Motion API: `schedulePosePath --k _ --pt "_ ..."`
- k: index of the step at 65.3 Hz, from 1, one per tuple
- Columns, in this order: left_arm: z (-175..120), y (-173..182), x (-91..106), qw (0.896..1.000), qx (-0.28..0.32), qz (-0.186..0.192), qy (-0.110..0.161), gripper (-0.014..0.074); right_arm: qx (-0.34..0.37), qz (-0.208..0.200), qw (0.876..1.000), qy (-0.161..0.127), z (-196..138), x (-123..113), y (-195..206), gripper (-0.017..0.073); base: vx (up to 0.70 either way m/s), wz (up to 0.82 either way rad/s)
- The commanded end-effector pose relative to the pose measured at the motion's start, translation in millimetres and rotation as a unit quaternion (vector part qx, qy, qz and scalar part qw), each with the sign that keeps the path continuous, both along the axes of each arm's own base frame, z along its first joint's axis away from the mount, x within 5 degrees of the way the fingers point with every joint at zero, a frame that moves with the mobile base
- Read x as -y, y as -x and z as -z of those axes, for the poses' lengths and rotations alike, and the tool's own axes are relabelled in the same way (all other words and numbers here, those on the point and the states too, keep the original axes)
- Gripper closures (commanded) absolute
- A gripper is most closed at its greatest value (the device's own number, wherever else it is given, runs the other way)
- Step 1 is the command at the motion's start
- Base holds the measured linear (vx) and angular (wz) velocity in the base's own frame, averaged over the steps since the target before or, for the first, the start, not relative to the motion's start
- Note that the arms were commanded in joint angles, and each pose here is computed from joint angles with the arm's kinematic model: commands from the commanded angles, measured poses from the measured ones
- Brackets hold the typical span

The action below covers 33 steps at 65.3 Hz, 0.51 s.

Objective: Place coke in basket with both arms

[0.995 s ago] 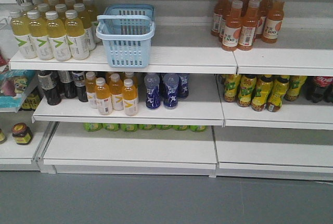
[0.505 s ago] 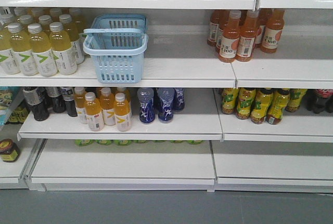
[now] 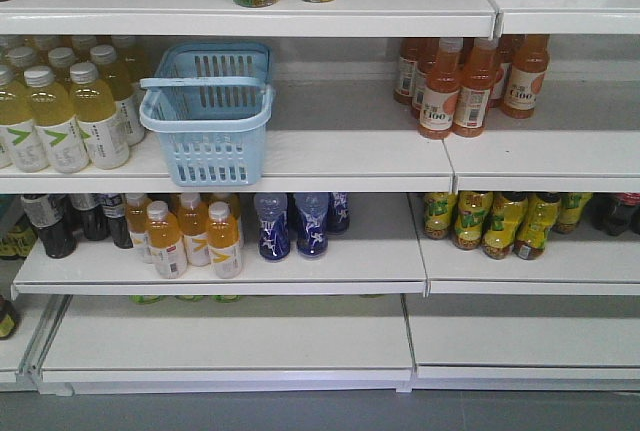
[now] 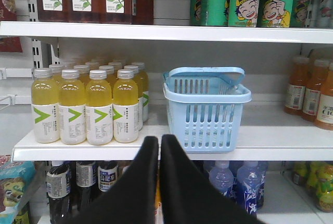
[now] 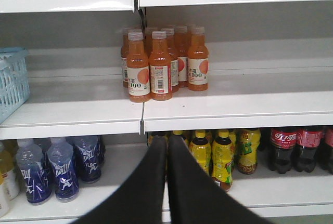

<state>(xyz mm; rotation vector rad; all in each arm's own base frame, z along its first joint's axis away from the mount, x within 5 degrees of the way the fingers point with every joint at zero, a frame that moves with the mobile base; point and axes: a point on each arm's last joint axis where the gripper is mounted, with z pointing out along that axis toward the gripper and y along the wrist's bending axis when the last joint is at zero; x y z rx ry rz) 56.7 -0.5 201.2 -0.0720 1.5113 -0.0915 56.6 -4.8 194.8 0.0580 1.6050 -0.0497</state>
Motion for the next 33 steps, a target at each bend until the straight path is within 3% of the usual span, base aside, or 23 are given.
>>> schedulePosePath --k 1,33 --pt "-18.6 3.8 -0.3 0.998 0.059 -0.002 0.003 0.0600 0.035 -0.005 0.999 0.007 -4.0 -1.2 0.6 0.0564 0.11 -0.02" --pt "-18.6 3.8 -0.3 0.998 0.059 -0.002 0.003 0.0600 0.035 -0.005 0.999 0.007 -4.0 -1.2 0.6 0.0564 0.09 -0.01"
